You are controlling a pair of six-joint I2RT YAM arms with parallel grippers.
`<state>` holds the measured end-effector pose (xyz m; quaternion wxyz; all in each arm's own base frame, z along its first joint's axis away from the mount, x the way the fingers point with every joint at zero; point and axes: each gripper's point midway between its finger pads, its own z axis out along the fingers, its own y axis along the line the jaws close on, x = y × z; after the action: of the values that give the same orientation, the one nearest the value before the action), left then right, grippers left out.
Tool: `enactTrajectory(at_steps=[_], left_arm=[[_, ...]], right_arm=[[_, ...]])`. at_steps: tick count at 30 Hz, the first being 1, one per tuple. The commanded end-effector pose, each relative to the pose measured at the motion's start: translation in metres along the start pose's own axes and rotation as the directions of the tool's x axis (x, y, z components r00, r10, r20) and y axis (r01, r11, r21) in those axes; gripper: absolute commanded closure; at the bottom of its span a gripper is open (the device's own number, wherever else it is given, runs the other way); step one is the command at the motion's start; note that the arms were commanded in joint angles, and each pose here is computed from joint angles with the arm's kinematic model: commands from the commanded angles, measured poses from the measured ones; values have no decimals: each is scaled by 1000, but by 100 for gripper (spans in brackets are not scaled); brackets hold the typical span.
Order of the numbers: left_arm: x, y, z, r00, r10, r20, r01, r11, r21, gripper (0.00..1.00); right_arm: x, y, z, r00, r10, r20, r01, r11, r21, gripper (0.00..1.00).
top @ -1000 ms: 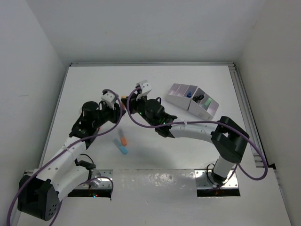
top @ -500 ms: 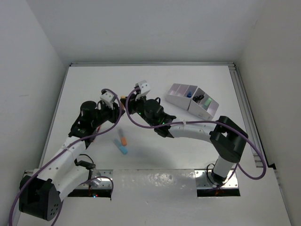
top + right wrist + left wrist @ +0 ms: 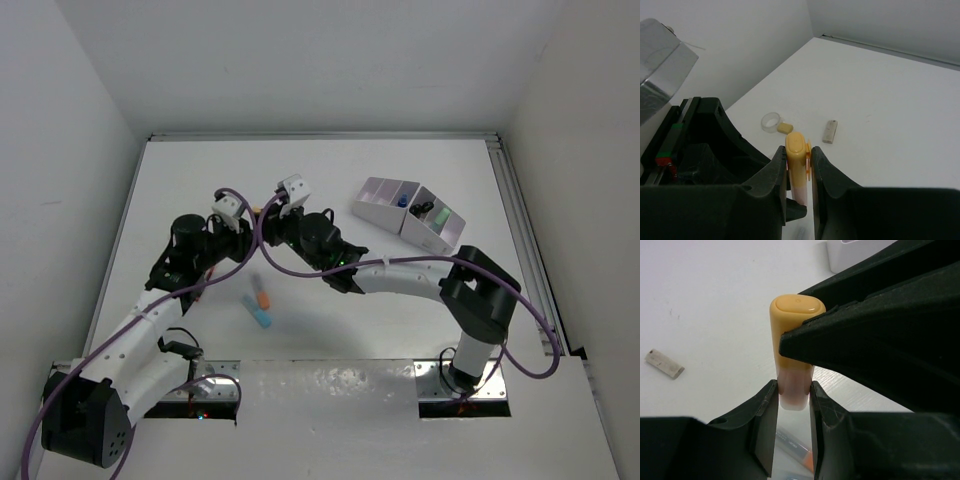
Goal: Sort the stationery into containers
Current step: Close the pen cap on the pen.
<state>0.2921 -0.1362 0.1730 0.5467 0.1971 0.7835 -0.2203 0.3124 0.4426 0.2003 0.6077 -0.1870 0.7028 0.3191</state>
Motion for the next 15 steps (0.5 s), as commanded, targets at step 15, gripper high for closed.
enactTrajectory(at_steps=[15], left_arm=[[-189,-55,-60,731,241,638,-350,935,48,100]], right_arm=[[129,-11,-81,861,67,-504,-62,998,26,100]])
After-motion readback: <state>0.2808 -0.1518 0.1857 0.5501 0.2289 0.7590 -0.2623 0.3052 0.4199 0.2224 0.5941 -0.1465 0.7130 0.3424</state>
